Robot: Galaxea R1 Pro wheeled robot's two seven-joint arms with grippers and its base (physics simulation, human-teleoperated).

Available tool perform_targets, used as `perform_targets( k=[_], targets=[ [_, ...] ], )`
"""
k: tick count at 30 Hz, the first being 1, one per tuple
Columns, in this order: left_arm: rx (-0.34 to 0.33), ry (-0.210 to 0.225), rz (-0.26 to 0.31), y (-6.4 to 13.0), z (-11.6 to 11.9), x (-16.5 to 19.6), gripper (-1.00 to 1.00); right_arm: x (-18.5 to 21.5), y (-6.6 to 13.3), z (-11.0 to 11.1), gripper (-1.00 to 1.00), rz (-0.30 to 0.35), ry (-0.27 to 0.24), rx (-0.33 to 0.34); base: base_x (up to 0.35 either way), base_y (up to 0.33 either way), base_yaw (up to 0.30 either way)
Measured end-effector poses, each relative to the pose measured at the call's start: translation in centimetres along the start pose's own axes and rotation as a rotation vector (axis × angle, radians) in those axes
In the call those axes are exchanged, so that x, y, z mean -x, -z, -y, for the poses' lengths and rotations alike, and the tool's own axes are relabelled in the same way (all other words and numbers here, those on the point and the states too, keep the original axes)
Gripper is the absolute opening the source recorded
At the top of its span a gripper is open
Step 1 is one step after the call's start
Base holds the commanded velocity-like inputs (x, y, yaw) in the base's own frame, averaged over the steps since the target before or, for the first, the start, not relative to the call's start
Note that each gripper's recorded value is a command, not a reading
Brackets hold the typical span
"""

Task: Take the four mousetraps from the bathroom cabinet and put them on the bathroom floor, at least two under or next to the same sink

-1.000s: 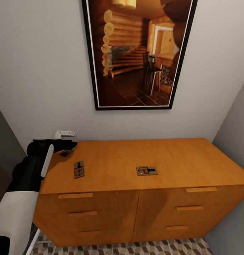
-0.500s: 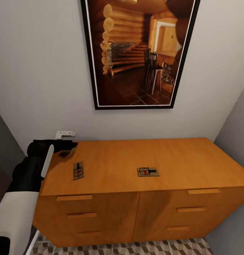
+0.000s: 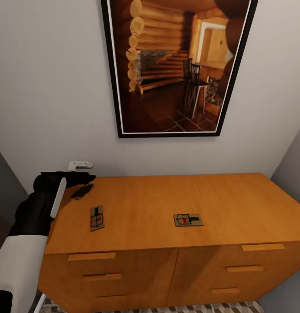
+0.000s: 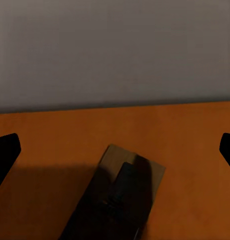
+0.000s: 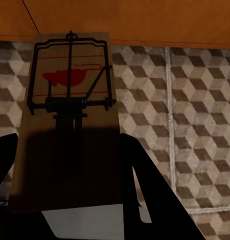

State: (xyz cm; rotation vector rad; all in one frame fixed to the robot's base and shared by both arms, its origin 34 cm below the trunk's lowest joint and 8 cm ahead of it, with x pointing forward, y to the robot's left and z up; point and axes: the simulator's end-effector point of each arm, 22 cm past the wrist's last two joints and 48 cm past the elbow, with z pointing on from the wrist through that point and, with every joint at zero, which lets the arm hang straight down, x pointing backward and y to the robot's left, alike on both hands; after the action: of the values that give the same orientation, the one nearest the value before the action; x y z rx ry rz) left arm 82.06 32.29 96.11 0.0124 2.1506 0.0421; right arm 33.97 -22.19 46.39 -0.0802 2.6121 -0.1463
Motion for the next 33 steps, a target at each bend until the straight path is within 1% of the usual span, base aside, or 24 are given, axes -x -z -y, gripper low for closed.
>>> perform_targets(
  k=[5, 10, 17, 23, 29, 33],
  targets=[
    [0.000, 0.000, -0.002, 0.0, 0.0, -0.1, 1.00, 0.0, 0.0, 0.0, -1.00, -0.001, 0.000, 0.000, 0.004, 0.009, 0.000],
    [0.000, 0.001, -0.027, -0.4, 0.0, -1.4, 1.00, 0.0, 0.0, 0.0, -1.00, -0.001, 0.000, 0.000, 0.001, 0.046, 0.000],
    [-0.001, 0.000, -0.033, -0.8, 0.0, -2.2, 1.00, 0.0, 0.0, 0.0, -1.00, -0.001, 0.000, 0.000, 0.000, 0.009, 0.000],
    [0.000, 0.001, -0.053, -1.3, -0.1, -3.3, 1.00, 0.0, 0.0, 0.0, -1.00, 0.000, 0.000, 0.000, 0.000, 0.000, 0.000],
    [-0.001, 0.001, -0.049, -1.5, -0.1, -3.5, 1.00, 0.0, 0.0, 0.0, -1.00, 0.000, 0.000, 0.000, 0.000, 0.000, 0.000],
    [0.000, 0.001, -0.058, -1.7, -0.1, -3.8, 1.00, 0.0, 0.0, 0.0, -1.00, 0.000, 0.000, 0.000, 0.000, 0.000, 0.000]
  ],
)
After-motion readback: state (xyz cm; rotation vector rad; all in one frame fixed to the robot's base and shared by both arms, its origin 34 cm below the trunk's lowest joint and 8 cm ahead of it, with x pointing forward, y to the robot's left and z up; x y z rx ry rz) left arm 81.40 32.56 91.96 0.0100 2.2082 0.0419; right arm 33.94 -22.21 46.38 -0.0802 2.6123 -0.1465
